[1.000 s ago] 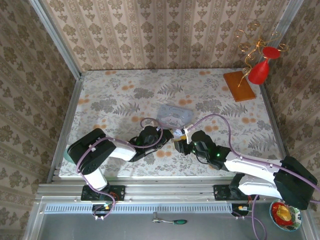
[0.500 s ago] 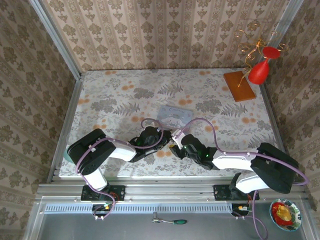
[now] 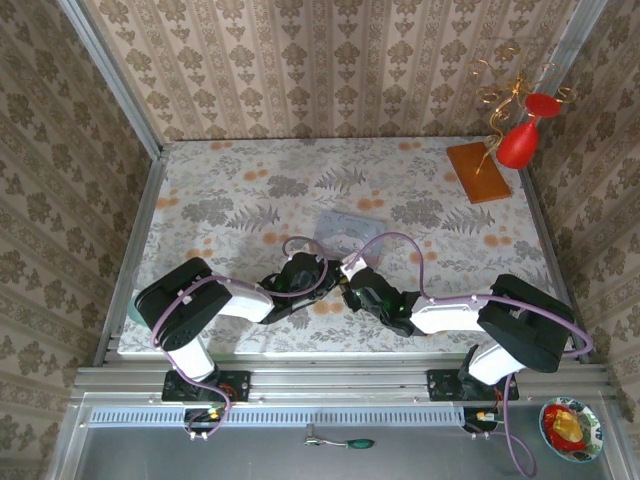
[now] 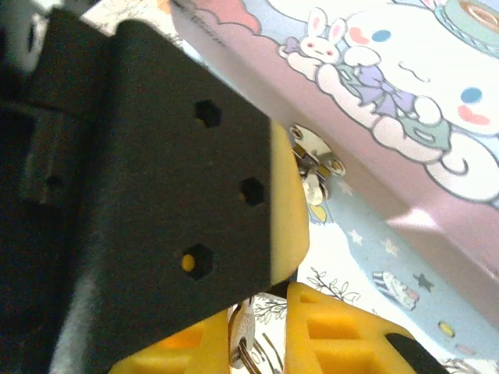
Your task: Unlock a padlock with a key
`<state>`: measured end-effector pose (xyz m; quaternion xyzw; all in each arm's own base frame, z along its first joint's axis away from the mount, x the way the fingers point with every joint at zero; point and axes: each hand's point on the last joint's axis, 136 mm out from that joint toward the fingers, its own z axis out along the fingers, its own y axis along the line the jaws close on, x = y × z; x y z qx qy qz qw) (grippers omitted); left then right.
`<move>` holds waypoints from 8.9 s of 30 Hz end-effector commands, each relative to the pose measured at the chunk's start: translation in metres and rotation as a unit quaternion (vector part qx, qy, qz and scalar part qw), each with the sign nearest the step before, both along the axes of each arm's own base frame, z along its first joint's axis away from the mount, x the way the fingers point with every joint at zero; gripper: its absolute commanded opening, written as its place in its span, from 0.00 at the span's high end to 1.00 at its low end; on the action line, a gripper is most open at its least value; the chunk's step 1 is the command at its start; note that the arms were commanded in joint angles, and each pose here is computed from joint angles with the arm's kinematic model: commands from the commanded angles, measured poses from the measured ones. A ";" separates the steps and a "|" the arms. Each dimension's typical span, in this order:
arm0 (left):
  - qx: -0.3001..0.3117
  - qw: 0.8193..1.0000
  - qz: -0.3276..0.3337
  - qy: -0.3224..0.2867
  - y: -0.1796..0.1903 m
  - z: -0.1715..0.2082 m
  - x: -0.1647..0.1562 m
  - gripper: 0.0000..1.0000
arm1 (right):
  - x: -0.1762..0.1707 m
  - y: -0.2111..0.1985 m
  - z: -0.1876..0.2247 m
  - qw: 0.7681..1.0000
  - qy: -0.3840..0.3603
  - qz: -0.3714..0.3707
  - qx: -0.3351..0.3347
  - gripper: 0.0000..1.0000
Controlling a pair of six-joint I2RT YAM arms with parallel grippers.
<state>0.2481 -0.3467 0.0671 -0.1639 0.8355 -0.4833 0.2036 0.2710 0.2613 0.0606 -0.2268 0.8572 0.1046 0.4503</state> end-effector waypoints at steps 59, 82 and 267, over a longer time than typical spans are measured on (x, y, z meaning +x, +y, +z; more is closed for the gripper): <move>0.269 0.929 -0.158 -0.199 0.090 0.060 0.047 0.36 | -0.014 0.011 0.005 0.946 0.208 -0.084 0.235 0.46; 0.355 0.914 -0.182 -0.071 0.105 -0.016 0.090 0.34 | 0.010 0.006 -0.044 0.962 0.221 -0.118 0.107 0.81; 0.383 0.881 0.079 -0.266 0.257 0.101 0.080 0.32 | 0.005 -0.155 0.052 0.956 0.156 -0.242 0.059 0.25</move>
